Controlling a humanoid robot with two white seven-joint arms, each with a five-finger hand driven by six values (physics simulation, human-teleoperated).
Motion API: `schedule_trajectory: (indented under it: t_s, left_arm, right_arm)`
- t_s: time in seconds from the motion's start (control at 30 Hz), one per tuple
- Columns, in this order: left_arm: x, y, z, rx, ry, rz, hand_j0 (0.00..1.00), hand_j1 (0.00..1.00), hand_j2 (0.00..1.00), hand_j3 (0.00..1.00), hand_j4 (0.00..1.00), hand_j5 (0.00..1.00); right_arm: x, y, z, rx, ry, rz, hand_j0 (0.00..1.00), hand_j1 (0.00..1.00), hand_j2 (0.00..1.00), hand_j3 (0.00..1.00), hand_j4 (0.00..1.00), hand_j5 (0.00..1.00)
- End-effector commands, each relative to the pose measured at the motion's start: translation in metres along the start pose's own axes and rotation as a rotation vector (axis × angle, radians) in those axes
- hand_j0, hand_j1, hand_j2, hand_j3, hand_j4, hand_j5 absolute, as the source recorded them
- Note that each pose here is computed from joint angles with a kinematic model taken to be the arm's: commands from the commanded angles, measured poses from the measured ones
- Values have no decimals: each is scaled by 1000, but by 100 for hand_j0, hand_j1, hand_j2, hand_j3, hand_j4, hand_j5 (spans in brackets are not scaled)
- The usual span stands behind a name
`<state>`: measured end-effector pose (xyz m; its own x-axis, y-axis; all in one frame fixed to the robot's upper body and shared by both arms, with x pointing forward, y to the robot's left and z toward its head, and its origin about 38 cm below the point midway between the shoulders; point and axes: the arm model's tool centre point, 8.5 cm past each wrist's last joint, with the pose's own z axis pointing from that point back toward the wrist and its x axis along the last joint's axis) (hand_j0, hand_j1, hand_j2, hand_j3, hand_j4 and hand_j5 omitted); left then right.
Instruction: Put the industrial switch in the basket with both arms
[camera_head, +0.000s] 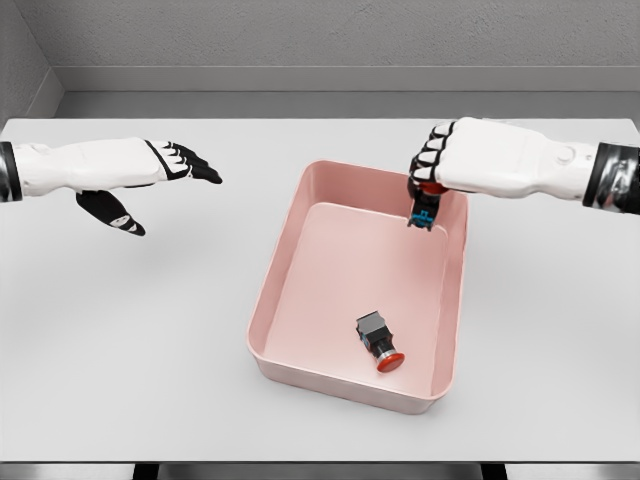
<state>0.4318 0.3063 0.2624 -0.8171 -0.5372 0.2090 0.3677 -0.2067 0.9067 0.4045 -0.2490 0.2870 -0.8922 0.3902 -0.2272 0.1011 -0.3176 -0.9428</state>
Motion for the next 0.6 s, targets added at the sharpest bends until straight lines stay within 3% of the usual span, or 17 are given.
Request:
schedule_trajectory:
  t_s: [0.0, 0.07, 0.2, 0.43, 0.5, 0.57]
  left_arm:
    - [0, 1, 0, 5, 1, 4, 100, 100, 100, 100, 100, 100]
    - [0, 1, 0, 5, 1, 4, 100, 100, 100, 100, 100, 100]
    - [0, 0, 0, 3, 0, 4, 100, 100, 100, 100, 100, 100]
    - [0, -2, -1, 0, -1, 9, 100, 100, 100, 100, 100, 100]
    - [0, -2, 0, 0, 1, 9, 100, 100, 100, 100, 100, 100]
    - [0, -2, 0, 0, 1, 9, 100, 100, 100, 100, 100, 100]
  right_arm:
    - [6, -5, -5, -22, -22, 1, 49, 49, 49, 49, 49, 49]
    - [9, -4, -10, -30, -32, -6, 51, 51, 51, 51, 51, 51]
    - [13, -2, -13, -51, -44, -29, 100, 100, 100, 100, 100, 100]
    - [7, 1, -6, -47, -22, -45, 100, 100, 100, 100, 100, 100]
    - [-17, 19, 20, -20, 84, -93, 100, 100, 100, 100, 100, 100]
    - [-45, 29, 46, -37, 200, -151, 100, 100, 100, 100, 100, 100]
